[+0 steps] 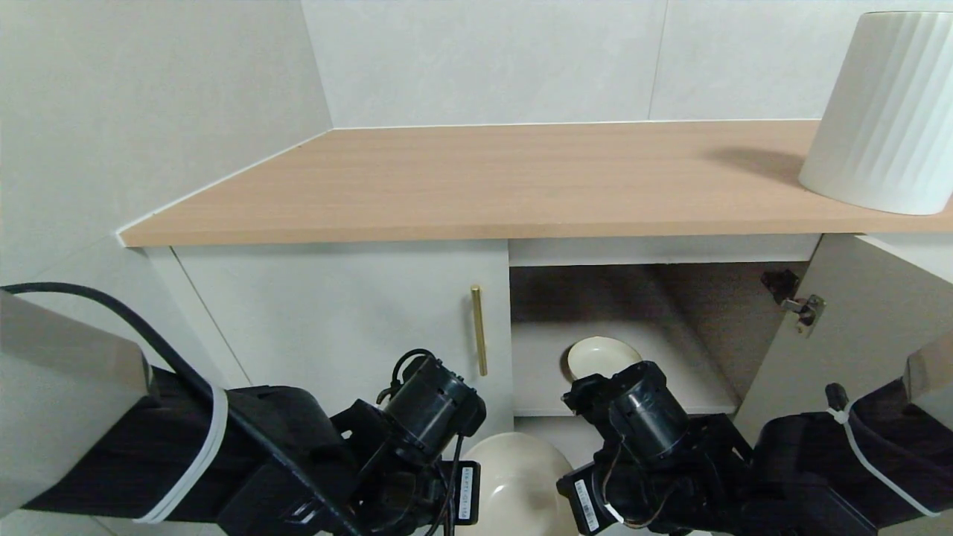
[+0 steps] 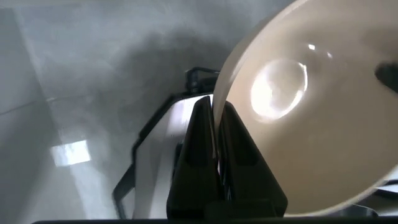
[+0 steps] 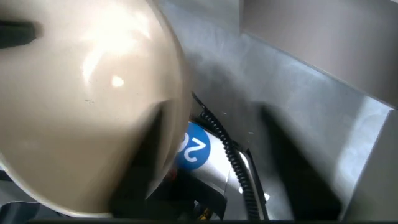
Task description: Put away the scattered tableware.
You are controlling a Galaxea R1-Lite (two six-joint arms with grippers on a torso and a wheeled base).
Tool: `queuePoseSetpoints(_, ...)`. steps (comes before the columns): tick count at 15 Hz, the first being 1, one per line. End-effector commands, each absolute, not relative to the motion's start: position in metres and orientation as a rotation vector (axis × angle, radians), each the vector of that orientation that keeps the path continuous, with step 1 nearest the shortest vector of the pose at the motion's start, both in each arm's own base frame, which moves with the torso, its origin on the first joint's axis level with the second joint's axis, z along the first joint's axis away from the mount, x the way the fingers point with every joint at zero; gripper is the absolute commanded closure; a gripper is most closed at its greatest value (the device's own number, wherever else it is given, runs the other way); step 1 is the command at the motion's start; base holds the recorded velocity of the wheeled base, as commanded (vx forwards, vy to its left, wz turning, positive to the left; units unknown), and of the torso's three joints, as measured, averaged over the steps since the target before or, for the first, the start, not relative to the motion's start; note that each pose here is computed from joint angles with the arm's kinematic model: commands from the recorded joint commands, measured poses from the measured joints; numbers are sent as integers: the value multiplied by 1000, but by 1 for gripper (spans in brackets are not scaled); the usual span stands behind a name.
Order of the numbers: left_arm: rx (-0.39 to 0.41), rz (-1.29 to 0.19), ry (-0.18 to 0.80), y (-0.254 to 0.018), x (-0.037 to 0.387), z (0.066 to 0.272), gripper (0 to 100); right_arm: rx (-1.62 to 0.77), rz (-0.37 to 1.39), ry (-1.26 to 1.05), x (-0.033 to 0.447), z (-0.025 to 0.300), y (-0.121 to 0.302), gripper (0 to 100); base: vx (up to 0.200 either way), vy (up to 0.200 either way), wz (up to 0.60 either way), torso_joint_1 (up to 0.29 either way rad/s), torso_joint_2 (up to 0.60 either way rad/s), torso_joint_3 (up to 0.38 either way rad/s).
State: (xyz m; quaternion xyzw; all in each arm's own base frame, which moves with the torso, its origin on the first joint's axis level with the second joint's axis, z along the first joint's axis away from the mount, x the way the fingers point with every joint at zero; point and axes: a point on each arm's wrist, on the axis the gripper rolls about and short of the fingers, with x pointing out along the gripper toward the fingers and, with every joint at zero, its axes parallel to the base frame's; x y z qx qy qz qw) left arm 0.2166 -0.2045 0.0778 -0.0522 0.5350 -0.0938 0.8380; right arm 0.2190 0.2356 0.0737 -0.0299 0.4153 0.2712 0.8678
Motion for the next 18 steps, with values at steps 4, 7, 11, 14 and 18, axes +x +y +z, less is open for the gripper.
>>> queuePoseSetpoints(4,-105,-192,1138,-204,217,76,100,-66,562,872,219,73,235,100,0,0,0,0,0,0)
queuePoseSetpoints(7,-105,-192,1138,-204,217,77,100,-67,561,874,219,73,235,100,0,0,0,0,0,0)
queuePoseSetpoints(11,-107,-193,1135,-204,216,78,100,-67,561,874,219,72,235,100,0,0,0,0,0,0)
queuePoseSetpoints(14,-106,-192,1134,-204,217,78,0,-68,561,876,219,72,235,100,0,0,0,0,0,0)
queuePoseSetpoints(18,-112,-197,1128,-204,217,80,0,-68,559,877,220,72,235,100,0,0,0,0,0,0)
